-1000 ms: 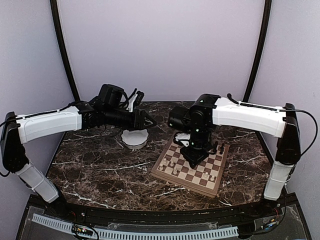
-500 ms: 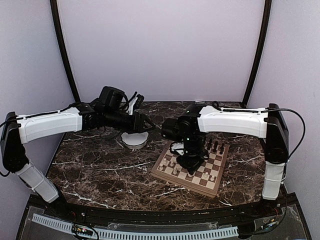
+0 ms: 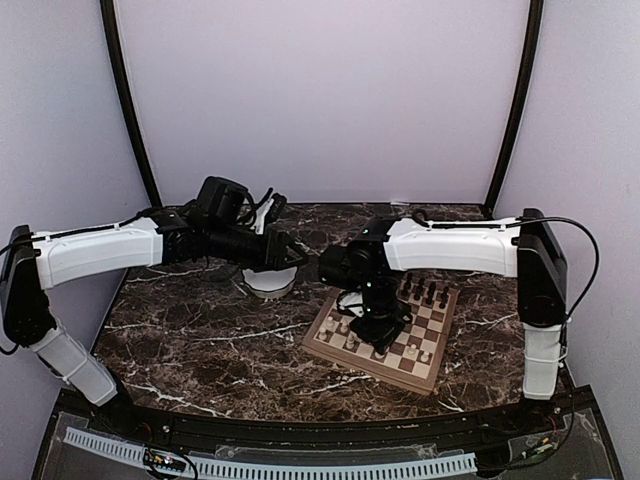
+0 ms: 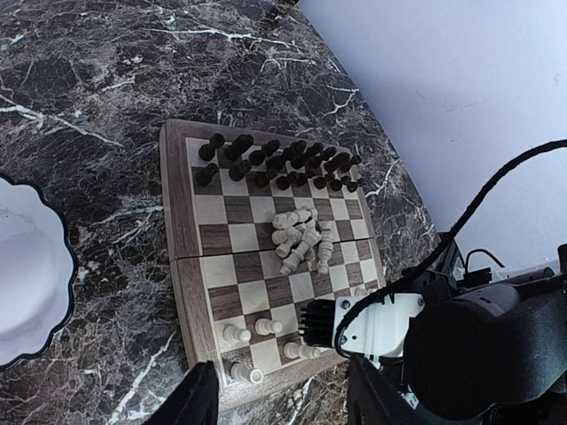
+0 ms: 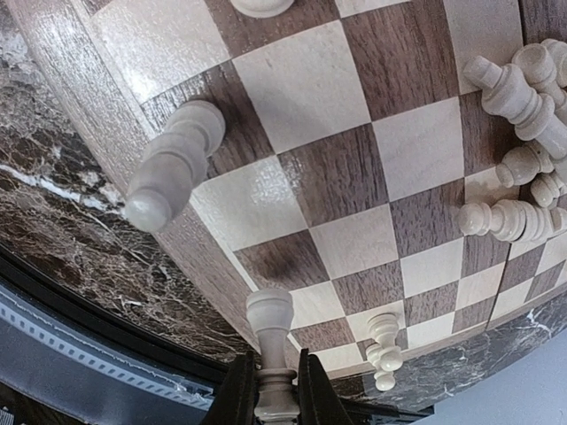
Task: Set up the chess pieces on the board
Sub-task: Place the king on e1.
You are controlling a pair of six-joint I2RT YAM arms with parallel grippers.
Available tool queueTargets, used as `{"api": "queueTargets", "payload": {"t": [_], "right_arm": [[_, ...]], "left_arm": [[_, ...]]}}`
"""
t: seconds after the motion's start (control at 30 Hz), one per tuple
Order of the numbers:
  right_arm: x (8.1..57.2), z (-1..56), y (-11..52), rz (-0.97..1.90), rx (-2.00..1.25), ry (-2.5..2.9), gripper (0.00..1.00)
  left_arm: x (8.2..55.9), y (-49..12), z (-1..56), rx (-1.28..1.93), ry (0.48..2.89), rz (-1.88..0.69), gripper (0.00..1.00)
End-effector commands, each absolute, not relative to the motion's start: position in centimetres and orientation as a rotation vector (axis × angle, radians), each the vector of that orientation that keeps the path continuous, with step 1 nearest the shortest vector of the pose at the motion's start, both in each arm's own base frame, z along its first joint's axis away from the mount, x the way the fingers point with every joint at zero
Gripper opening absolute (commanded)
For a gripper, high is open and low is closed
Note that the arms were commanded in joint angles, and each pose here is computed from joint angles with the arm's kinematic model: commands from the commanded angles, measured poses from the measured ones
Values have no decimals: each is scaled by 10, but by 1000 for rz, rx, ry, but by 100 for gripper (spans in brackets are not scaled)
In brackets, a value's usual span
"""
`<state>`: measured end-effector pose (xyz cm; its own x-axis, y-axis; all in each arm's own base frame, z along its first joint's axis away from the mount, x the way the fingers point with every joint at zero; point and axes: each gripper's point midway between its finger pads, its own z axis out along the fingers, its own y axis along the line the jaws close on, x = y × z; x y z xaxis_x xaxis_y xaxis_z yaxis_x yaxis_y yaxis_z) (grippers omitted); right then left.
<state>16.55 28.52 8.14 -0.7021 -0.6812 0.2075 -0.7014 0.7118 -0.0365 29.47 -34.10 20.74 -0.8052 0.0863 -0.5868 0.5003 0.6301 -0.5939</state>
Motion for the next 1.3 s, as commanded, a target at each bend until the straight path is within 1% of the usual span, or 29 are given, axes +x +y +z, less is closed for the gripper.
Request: {"api": "queueTargets", "payload": {"t": [0.0, 0.4, 0.53, 0.7, 0.83, 1.1, 1.17, 1.27], "right_arm": [[167, 79, 288, 191, 1153, -2735, 4], [168, 70, 289, 205, 1159, -2723, 7], [169, 68, 287, 222, 1161, -2721, 10], [169, 68, 288, 216, 1162, -2723, 18], [169, 68, 288, 215, 1160, -2723, 21], [170, 70, 290, 208, 1163, -2729, 25], [170, 78, 293, 181, 1164, -2745, 26], [175, 103, 299, 118, 1164, -2810, 33]], "left_arm": [[292, -334, 222, 466, 2296, -1071, 52], [292, -337, 220, 480, 2298, -1078, 52], [293, -337, 219, 482, 2302, -1079, 52], [293, -338, 217, 482, 2308, -1080, 52], [293, -339, 216, 486, 2309, -1085, 52], [295, -342, 213, 484, 2316, -1094, 52], [294, -343, 213, 486, 2315, -1099, 52], [296, -343, 218, 494, 2304, -1090, 52]]}}
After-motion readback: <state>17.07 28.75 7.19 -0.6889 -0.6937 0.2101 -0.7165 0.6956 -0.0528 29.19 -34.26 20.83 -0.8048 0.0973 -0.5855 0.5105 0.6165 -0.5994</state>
